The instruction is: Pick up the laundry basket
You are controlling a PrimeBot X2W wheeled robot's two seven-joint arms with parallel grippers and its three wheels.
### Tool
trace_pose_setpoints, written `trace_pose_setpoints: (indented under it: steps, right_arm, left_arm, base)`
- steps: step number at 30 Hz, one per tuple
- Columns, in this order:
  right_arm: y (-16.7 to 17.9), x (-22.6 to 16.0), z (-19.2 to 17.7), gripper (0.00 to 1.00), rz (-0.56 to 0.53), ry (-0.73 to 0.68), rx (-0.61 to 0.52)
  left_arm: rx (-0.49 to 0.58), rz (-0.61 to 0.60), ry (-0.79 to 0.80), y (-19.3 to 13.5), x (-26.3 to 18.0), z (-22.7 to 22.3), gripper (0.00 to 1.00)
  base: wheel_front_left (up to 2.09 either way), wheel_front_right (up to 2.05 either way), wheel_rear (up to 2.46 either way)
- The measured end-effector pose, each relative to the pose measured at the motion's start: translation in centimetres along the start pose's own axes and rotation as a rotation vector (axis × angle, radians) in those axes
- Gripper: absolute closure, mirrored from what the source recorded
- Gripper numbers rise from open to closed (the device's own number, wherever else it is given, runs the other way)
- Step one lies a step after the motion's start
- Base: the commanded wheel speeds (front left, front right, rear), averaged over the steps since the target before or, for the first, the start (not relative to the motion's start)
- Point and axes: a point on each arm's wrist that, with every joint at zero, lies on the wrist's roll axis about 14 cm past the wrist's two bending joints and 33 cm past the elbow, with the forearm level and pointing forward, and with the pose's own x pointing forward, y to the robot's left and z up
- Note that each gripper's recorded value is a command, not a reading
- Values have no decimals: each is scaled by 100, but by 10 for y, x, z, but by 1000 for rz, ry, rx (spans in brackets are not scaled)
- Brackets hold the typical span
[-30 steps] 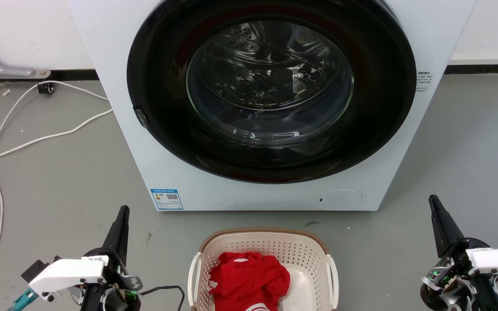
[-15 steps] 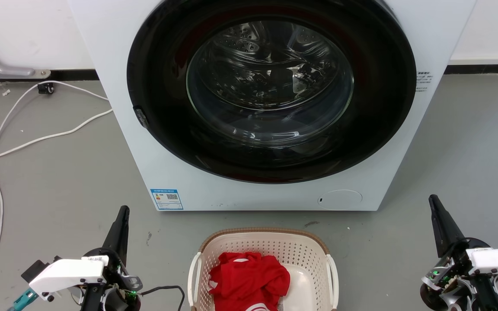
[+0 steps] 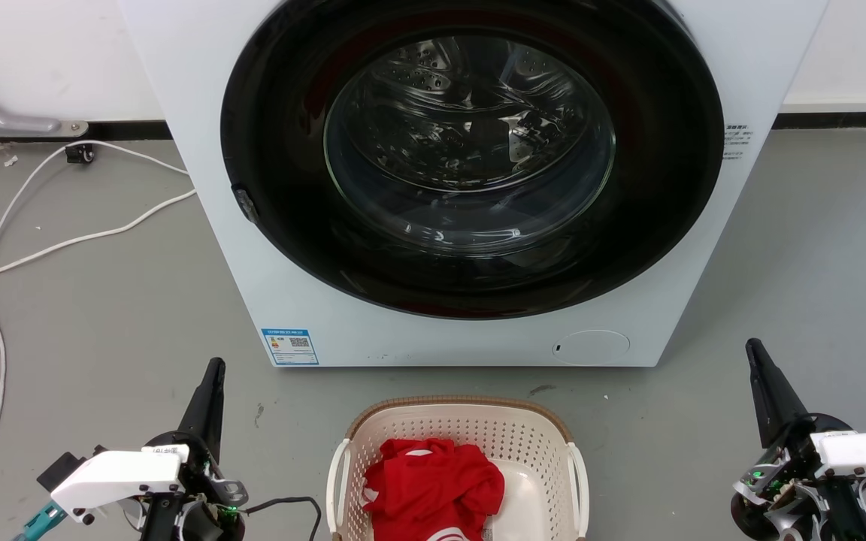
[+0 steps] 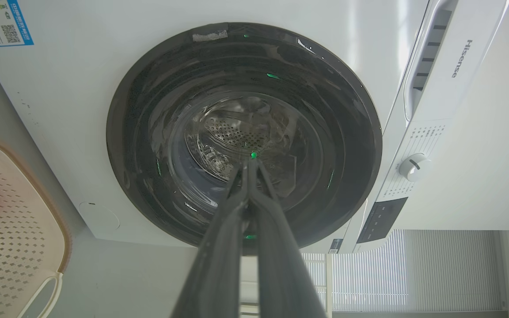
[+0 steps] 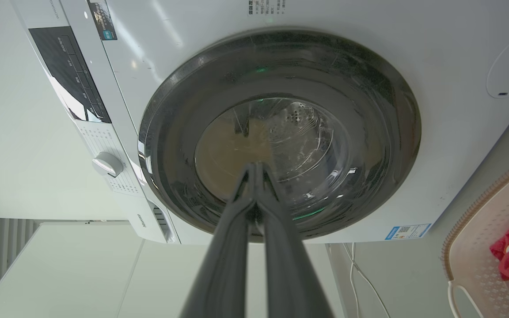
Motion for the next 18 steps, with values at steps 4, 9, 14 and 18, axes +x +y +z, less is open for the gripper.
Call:
trace_pose_setpoints:
  steps: [4, 9, 14, 18]
  right_arm:
    - [-5, -2, 0, 0, -15, -1, 1]
    - [-32, -16, 0, 0, -93, -10, 9]
    - [-27, -15, 1, 0, -80, -24, -9]
    - [-25, -16, 2, 0, -72, -36, -28]
  left_arm:
    - [-3, 15, 2, 5, -2, -1, 0]
    - [-13, 94, -4, 31, -15, -2, 0]
    - [1, 77, -17, 26, -13, -2, 0]
    - [11, 71, -29, 24, -14, -1, 0]
  base:
    - [0, 0, 0]
    - [0, 0, 0]
    - [0, 0, 0]
    - [0, 0, 0]
